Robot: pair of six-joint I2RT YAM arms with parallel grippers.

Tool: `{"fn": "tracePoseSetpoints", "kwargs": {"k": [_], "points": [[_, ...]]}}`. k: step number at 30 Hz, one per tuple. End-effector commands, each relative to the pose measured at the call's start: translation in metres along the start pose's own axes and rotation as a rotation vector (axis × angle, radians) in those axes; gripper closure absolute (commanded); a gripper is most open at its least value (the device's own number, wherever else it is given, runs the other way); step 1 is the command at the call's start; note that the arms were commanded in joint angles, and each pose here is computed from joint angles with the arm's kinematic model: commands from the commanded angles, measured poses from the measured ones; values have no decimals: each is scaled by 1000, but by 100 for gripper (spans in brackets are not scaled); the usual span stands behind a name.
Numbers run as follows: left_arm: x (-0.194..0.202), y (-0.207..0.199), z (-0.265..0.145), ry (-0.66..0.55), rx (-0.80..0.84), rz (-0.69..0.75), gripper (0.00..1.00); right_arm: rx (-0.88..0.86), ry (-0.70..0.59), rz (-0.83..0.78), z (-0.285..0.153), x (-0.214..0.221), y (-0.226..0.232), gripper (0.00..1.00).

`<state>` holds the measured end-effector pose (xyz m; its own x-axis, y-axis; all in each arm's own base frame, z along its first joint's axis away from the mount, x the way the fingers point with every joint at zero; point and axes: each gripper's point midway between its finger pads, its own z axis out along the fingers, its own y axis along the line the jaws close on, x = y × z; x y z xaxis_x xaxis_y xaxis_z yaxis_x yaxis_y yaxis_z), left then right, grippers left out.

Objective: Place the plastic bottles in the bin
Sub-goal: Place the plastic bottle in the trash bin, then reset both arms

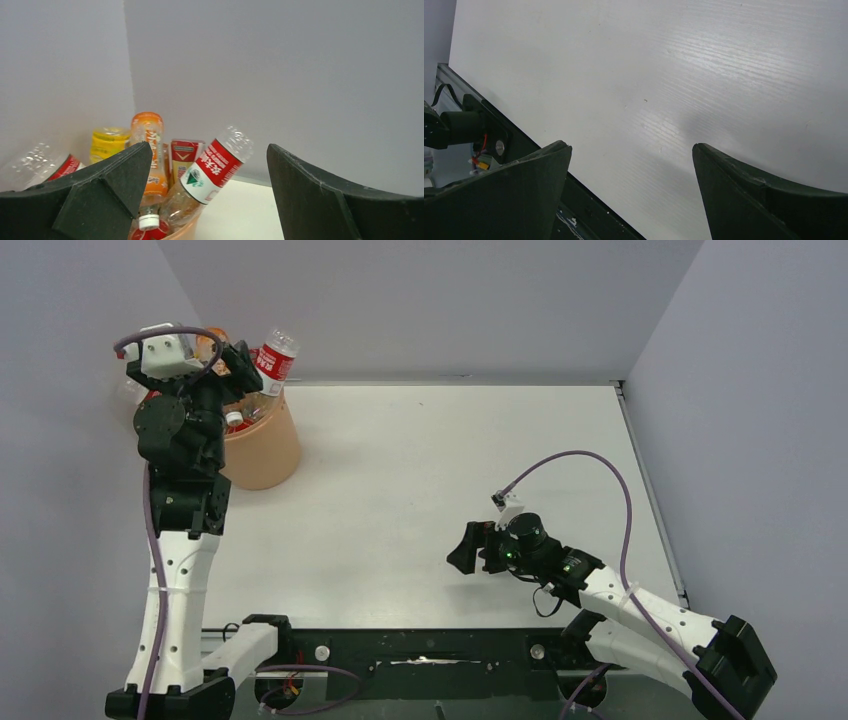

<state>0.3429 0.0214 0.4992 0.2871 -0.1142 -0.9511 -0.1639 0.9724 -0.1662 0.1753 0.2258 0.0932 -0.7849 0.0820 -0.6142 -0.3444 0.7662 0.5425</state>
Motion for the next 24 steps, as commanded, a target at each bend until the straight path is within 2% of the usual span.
{"fn": "tracePoseSetpoints", "kwargs": {"k": [1, 6, 16, 24], "points": [[10, -37, -21, 122, 187, -112, 14, -14, -84, -25, -6, -26, 12, 2], [53, -49, -48, 274, 258, -202, 14, 60, -123, -44, -12, -40, 5, 2], [171, -70, -107, 535, 332, -319, 14, 218, -261, -44, -28, -92, -17, 2], [244, -96, -139, 642, 275, -252, 14, 404, -378, 28, -56, -119, -78, 2]]}}
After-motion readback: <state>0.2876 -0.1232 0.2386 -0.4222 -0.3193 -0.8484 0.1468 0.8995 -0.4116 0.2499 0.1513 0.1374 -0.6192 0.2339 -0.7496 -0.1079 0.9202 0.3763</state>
